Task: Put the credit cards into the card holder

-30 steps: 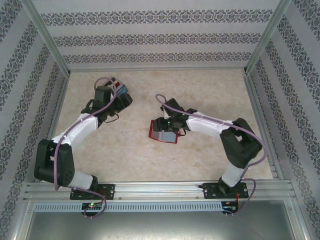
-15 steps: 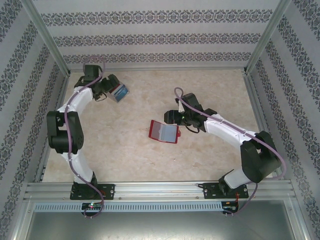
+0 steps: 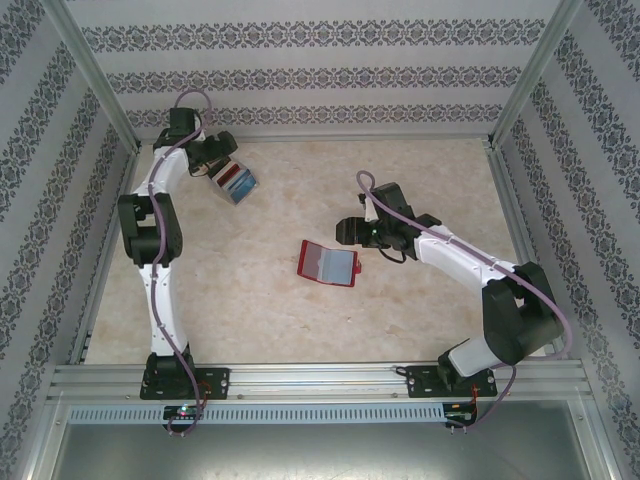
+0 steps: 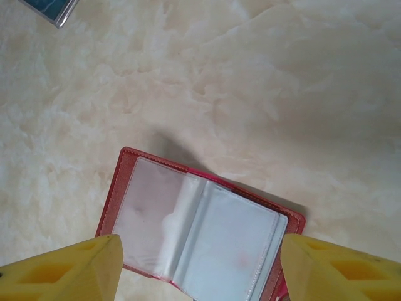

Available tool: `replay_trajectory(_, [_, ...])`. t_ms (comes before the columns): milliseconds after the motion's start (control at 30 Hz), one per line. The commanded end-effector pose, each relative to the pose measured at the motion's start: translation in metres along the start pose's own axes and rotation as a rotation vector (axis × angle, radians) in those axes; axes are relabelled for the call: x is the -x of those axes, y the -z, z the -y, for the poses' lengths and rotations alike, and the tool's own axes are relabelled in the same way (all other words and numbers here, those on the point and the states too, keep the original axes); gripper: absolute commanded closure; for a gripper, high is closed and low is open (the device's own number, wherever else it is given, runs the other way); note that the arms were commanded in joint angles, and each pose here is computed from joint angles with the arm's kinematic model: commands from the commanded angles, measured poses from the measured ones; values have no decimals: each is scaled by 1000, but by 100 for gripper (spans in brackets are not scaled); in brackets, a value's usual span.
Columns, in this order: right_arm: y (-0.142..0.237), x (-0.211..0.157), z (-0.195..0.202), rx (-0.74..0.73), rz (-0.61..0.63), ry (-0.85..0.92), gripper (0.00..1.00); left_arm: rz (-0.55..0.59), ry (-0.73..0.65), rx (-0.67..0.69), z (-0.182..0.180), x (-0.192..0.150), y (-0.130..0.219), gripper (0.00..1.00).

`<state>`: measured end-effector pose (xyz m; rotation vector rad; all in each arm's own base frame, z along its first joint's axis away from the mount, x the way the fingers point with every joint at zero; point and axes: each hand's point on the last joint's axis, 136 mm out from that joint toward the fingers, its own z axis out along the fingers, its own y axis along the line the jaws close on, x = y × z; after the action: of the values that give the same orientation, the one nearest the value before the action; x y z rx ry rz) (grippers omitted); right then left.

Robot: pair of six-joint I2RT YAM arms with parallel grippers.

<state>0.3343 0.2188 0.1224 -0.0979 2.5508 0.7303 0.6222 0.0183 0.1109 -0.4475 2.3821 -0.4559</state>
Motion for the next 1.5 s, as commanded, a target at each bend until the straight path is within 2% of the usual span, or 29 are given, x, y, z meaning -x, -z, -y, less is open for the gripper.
replay_trajectory(0, [3, 11, -8, 30, 1, 26, 32, -94, -95, -10, -2, -19, -12, 4])
replay_trajectory(167, [2, 15, -11, 48, 2, 21, 32, -155, -96, -116, 17, -37, -9, 15])
replay_trajectory(367, [-4, 14, -16, 81, -15, -4, 32, -124, 17, -278, 54, -57, 26, 14])
replay_trajectory(467, [-4, 12, -15, 79, -24, -13, 32, -118, 38, -306, 73, -75, 41, 14])
replay_trajectory(600, [-5, 8, -12, 66, -35, -25, 32, -146, 8, -345, 104, -108, 43, 13])
replay_trajectory(867, [-3, 6, -5, 40, -25, -38, 32, -241, -91, -387, 167, -161, 5, 14])
replay_trajectory(1067, [4, 8, 3, 9, -7, -40, 32, -290, -156, -474, 220, -192, -6, 14])
replay_trajectory(1167, [8, 15, 12, -15, 17, -60, 32, -330, -145, -543, 247, -212, 3, 14])
replay_trajectory(1333, [18, 31, 23, -32, 65, -89, 32, -293, -133, -675, 281, -224, 32, 14])
replay_trajectory(1400, [21, 38, 25, -39, 82, -94, 32, -295, -161, -689, 287, -226, 39, 14])
replay_trajectory(1467, [23, 49, 22, -40, 103, -69, 32, -250, -175, -680, 282, -219, 47, 14])
